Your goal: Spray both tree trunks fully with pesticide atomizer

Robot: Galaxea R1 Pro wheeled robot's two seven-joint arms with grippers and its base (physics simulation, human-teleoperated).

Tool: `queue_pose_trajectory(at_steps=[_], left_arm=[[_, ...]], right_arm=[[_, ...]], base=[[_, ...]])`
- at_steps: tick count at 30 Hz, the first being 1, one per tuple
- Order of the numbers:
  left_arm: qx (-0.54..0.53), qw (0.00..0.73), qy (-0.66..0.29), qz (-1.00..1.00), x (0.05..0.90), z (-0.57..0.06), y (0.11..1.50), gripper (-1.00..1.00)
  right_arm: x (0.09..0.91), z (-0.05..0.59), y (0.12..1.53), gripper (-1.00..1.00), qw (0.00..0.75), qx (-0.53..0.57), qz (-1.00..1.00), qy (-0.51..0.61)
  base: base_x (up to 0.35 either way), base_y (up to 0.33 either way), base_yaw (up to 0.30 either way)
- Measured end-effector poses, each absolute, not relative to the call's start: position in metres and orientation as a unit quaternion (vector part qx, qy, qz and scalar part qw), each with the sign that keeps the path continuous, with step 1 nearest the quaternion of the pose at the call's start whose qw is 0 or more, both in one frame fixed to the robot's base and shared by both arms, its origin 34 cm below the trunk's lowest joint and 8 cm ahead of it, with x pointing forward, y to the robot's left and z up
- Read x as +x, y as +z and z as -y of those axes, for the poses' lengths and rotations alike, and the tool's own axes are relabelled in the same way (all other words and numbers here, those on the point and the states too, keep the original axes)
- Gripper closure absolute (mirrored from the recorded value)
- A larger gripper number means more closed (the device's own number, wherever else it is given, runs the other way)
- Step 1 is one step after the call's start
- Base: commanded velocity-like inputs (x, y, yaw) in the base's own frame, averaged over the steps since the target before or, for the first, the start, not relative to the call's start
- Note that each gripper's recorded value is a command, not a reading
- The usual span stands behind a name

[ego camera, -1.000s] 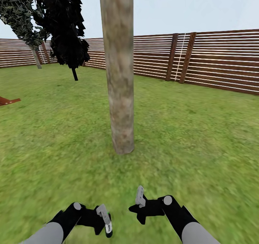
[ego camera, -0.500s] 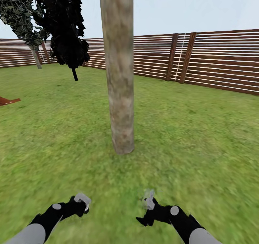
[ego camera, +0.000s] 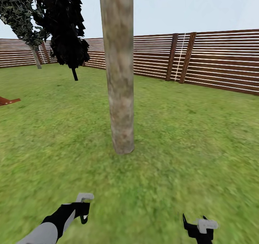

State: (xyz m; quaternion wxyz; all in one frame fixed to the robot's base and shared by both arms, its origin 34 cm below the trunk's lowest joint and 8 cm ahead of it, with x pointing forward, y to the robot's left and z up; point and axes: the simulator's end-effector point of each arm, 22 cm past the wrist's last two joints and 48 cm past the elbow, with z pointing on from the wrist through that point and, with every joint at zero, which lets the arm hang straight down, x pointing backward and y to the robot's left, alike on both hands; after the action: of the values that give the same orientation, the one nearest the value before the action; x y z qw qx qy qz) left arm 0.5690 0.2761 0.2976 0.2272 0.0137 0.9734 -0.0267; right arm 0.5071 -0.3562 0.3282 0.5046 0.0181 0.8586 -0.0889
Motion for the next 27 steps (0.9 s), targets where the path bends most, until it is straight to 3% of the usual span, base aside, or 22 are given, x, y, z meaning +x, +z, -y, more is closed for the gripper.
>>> queue_pose_trajectory(at_steps=[3,11,21,27], left_arm=[[0.013,0.223,-0.020,-0.975,0.567,-0.278,0.296,1.00],[0.010,0.206,-0.027,-0.978,0.563,-0.266,0.295,1.00],[0.011,0.202,-0.032,-0.979,0.563,-0.257,0.295,1.00],[0.009,0.183,-0.032,-0.983,0.556,-0.258,0.292,1.00]], right_arm=[[0.505,0.362,0.329,-1.00,0.505,0.015,-0.858,-0.093],[0.510,0.325,0.327,-1.00,0.510,0.022,-0.857,-0.070],[0.505,0.354,0.328,-1.00,0.505,0.023,-0.857,-0.095],[0.501,0.353,0.325,-1.00,0.500,0.024,-0.861,-0.094]], base=[[0.048,0.000,0.000],[0.312,0.000,0.000],[0.335,0.000,-0.002],[0.338,0.000,-0.245]])
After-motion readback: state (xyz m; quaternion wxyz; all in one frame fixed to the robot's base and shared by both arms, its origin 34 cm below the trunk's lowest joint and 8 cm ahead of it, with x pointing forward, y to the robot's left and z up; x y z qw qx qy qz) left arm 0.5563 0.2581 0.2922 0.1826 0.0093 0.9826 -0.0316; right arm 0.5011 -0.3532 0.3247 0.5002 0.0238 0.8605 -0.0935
